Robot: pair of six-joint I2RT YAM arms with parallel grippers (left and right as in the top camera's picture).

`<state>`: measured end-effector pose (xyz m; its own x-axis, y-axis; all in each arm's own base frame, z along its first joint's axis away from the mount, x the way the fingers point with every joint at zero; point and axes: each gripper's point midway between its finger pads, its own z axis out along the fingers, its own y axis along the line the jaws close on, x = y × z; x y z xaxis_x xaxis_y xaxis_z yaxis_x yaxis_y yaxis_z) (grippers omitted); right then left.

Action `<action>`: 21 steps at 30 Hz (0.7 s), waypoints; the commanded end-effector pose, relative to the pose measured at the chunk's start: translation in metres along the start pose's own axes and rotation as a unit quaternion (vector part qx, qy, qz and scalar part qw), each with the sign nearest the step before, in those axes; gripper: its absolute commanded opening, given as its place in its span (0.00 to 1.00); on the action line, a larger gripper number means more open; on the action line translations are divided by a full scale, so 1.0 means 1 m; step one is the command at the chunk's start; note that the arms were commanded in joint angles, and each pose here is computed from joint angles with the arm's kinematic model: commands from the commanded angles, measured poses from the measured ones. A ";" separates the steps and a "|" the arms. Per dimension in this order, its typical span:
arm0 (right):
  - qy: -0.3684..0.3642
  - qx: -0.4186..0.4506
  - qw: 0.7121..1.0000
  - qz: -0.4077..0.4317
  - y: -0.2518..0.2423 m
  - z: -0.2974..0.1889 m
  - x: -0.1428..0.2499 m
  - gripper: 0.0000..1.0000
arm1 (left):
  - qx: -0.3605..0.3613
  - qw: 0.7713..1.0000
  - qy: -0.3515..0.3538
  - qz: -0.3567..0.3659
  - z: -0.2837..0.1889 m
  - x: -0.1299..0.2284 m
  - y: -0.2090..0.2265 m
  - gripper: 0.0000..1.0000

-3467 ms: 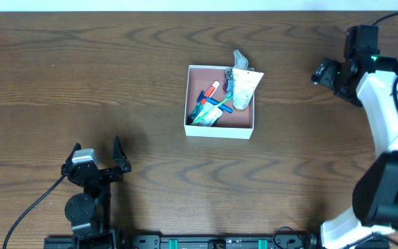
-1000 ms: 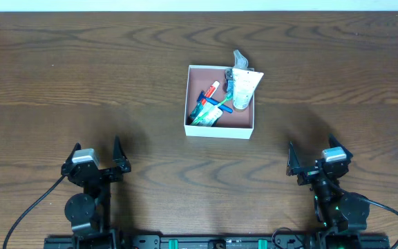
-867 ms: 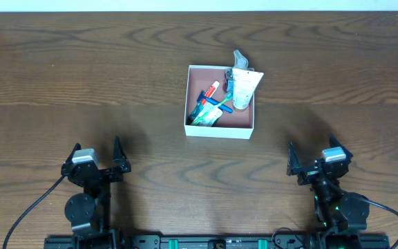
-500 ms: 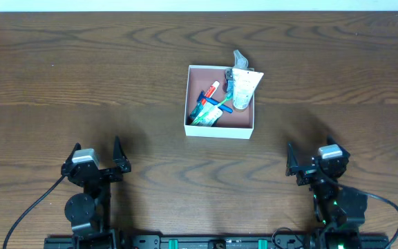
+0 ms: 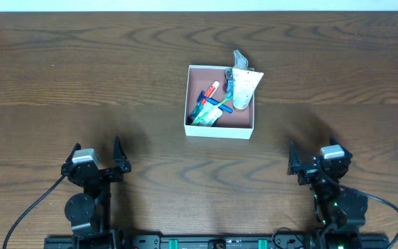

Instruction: Pack container

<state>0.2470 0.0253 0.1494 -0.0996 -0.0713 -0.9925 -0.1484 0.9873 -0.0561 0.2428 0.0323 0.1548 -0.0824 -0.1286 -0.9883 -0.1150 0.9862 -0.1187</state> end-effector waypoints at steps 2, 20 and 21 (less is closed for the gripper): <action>-0.017 0.018 1.000 -0.010 -0.006 -0.003 -0.007 0.99 | 0.000 1.000 0.024 0.006 0.001 0.015 0.001 0.98; -0.103 0.118 0.988 0.012 -0.041 -0.013 -0.049 0.99 | 0.000 1.000 0.024 0.006 0.001 0.015 0.001 0.98; -0.101 0.117 0.988 0.012 -0.041 -0.013 -0.048 0.99 | 0.000 1.000 0.024 0.006 0.001 0.015 0.001 0.98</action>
<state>0.2458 -0.0044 0.2007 0.1006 -0.0584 -0.9932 0.0367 0.9978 -0.0549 0.2428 0.0324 0.1548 -0.0823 -0.1289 -0.9882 -0.1154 0.9862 -0.1191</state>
